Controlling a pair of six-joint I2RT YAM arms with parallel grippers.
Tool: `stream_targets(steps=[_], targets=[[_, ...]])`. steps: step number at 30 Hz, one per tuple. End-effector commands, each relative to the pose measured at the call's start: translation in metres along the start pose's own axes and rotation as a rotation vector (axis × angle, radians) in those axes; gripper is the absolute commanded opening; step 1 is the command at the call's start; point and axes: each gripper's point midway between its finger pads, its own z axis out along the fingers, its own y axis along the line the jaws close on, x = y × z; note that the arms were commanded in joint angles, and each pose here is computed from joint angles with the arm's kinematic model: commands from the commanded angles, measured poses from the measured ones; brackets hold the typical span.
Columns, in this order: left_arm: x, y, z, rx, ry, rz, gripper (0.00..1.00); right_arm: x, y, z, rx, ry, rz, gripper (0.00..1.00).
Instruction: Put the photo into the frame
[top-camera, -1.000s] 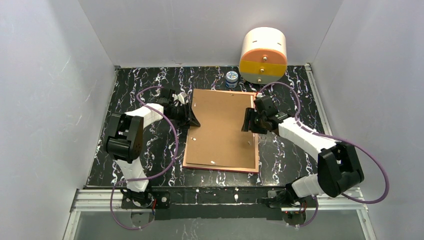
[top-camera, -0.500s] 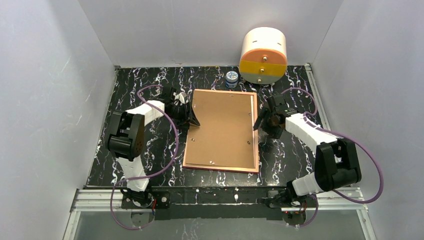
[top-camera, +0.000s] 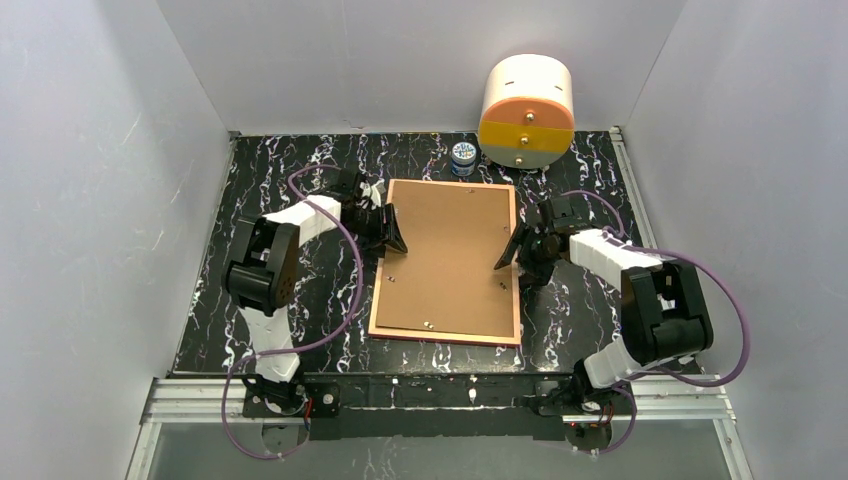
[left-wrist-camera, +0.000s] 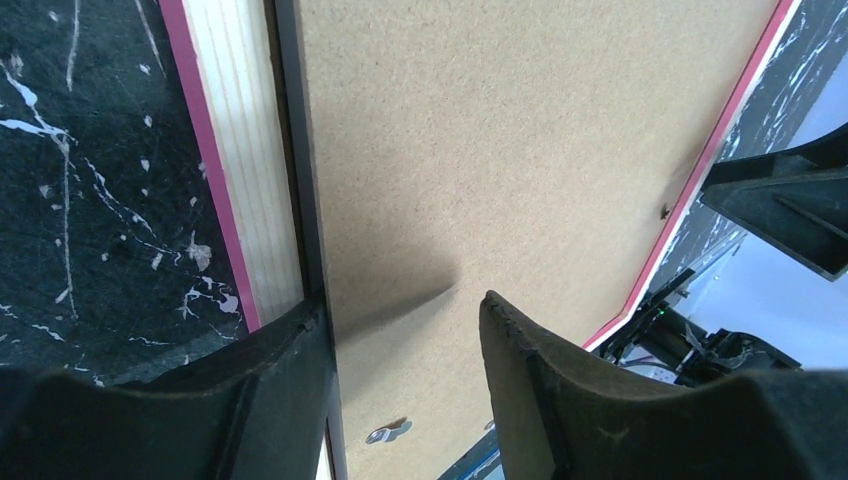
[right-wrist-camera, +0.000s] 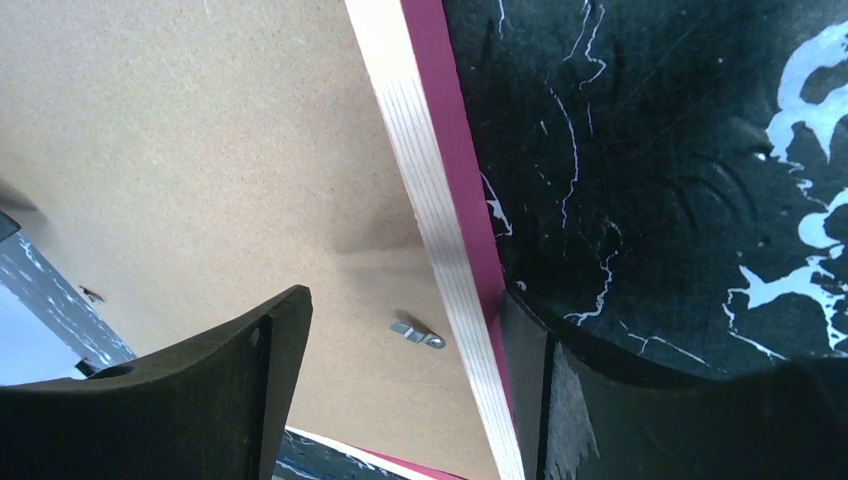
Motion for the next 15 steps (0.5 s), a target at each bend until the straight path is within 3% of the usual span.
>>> stream_targets(steps=[1, 11, 15], targets=[[-0.002, -0.015, -0.004, -0.016, 0.006, 0.038, 0.53, -0.002, 0.022, 0.002, -0.114, 0.029, -0.024, 0.76], [-0.011, -0.003, -0.030, -0.242, -0.020, -0.011, 0.90, -0.003, 0.012, 0.000, -0.050, 0.021, -0.006, 0.76], [-0.013, -0.005, -0.038, -0.273, -0.026, 0.007, 0.94, -0.003, 0.009, 0.000, -0.033, 0.019, -0.005, 0.76]])
